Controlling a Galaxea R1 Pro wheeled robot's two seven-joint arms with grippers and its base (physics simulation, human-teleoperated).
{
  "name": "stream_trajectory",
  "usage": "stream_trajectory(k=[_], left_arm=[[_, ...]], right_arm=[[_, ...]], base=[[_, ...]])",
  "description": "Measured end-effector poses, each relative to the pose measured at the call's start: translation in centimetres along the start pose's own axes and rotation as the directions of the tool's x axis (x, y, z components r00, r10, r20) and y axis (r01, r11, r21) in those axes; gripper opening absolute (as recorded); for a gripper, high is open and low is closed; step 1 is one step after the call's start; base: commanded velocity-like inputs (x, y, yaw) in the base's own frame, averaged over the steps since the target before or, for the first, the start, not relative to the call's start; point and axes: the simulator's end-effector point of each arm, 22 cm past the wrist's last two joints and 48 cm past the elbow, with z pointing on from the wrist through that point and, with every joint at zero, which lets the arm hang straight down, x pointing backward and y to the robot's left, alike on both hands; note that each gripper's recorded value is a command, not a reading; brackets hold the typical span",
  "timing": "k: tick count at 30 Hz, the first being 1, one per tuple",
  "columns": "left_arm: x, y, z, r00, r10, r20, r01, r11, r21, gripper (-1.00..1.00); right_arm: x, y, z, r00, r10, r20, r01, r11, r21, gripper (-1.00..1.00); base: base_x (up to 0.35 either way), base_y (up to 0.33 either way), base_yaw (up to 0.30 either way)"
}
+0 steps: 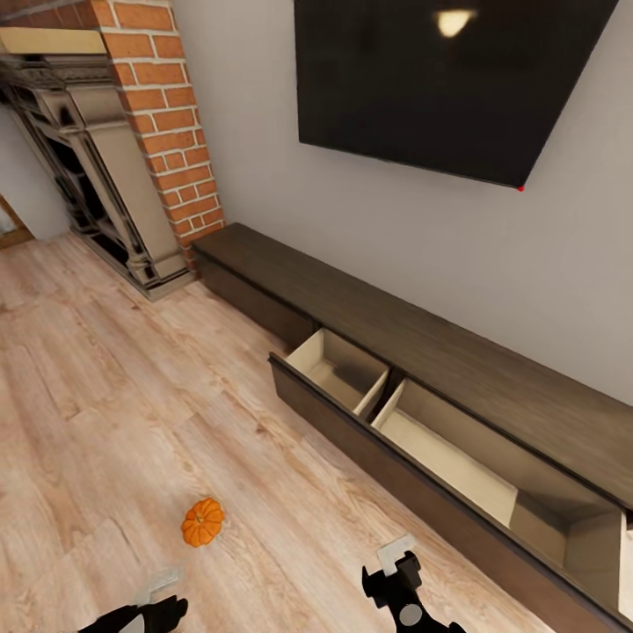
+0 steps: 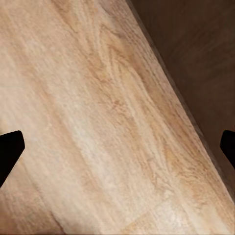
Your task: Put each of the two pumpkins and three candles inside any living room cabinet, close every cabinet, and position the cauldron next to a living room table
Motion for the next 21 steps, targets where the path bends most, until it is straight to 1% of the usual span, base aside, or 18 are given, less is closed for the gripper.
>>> stream_trajectory(k=[3, 17, 21], left_arm=[[-0.2, -0.1, -0.1, 1.000, 0.000, 0.004, 0.000, 1.000, 0.001, 1.00], [-0.9, -0.6, -0.6, 1.000, 0.000, 0.022, -0.001, 1.000, 0.013, 1.00], [-0.1, -0.9, -0.6, 1.000, 0.002, 0.015, -0.002, 1.000, 0.018, 1.00]], right_arm=[[-0.2, 0.1, -0.2, 1.000, 0.006, 0.021, -0.006, 1.000, 0.000, 1.00], [-1.1, -0.4, -0.5, 0.999, 0.007, 0.045, -0.008, 1.000, 0.014, 1.00], [-1.5, -0.5, -0.6, 0.999, 0.008, 0.052, -0.009, 1.000, 0.016, 1.00]], base=[[0.000, 0.000, 0.144], [0.000, 0.000, 0.130], [0.000, 0.000, 0.129]])
